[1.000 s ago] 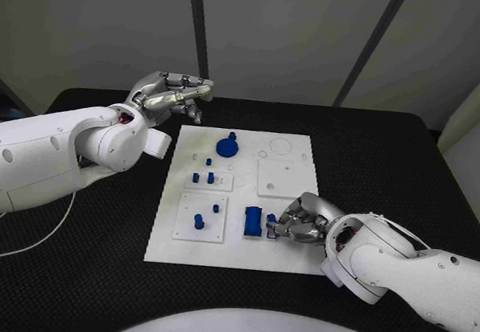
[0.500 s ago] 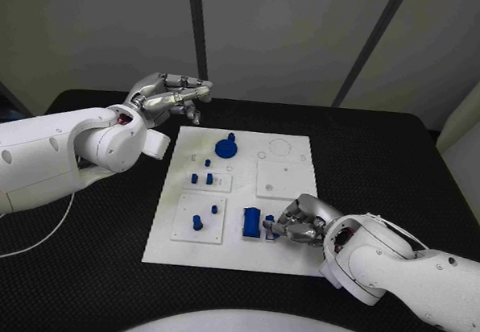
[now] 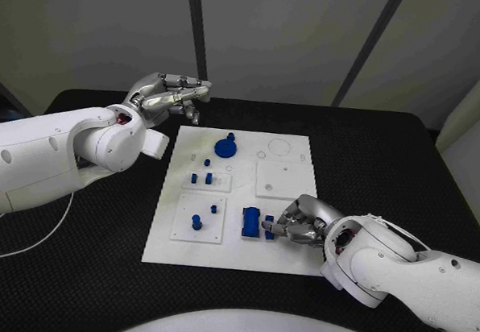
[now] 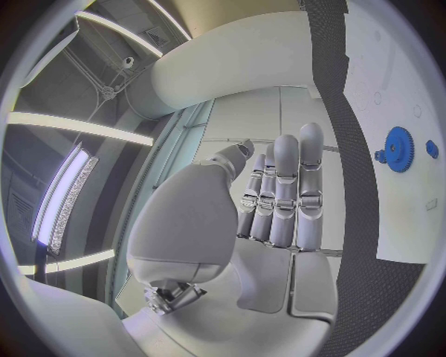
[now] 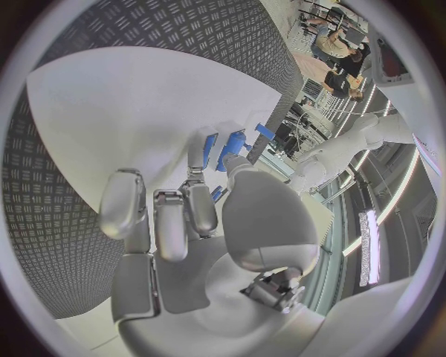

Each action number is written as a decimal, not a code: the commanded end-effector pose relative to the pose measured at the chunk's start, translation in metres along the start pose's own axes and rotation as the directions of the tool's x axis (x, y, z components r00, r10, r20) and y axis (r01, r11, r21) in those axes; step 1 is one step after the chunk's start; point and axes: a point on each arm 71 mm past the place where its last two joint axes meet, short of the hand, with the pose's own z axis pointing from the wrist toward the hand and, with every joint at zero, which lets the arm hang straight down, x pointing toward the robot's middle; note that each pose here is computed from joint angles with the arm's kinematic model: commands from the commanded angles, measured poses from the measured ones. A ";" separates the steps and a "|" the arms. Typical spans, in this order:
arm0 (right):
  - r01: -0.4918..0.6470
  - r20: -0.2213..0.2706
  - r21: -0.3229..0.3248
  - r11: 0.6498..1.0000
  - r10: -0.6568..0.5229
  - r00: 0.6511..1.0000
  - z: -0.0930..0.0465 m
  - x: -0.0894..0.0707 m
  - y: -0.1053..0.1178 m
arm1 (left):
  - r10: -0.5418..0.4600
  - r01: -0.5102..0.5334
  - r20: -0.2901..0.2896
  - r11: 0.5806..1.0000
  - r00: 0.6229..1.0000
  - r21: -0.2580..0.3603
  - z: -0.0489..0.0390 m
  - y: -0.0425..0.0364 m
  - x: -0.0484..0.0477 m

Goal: Assemble the parts on the task board

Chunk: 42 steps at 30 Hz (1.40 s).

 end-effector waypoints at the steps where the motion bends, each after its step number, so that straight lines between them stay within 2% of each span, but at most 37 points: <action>1: 0.022 0.004 -0.031 0.999 -0.022 1.000 -0.002 0.000 0.003 | -0.007 0.007 -0.012 1.000 1.000 0.003 0.0007 -0.0008 0.0012; 14: 0.050 0.005 -0.037 0.998 -0.050 0.999 -0.001 -0.001 0.001 | -0.008 0.008 -0.014 1.000 1.000 0.001 0.0012 -0.0002 0.0020; 28: 0.090 0.042 -0.036 0.995 -0.089 0.995 0.005 -0.003 0.001 | -0.007 0.007 -0.012 1.000 1.000 0.001 0.0007 -0.0004 0.0015; 38: 0.046 0.071 -0.105 0.993 -0.039 0.997 -0.001 -0.006 0.005 | -0.006 0.006 -0.009 1.000 1.000 0.000 0.0004 -0.0002 0.0007; 42: 0.019 0.115 -0.171 0.985 0.001 0.993 -0.003 -0.011 0.008 | -0.007 0.007 -0.009 1.000 1.000 0.000 0.0008 0.0004 0.0009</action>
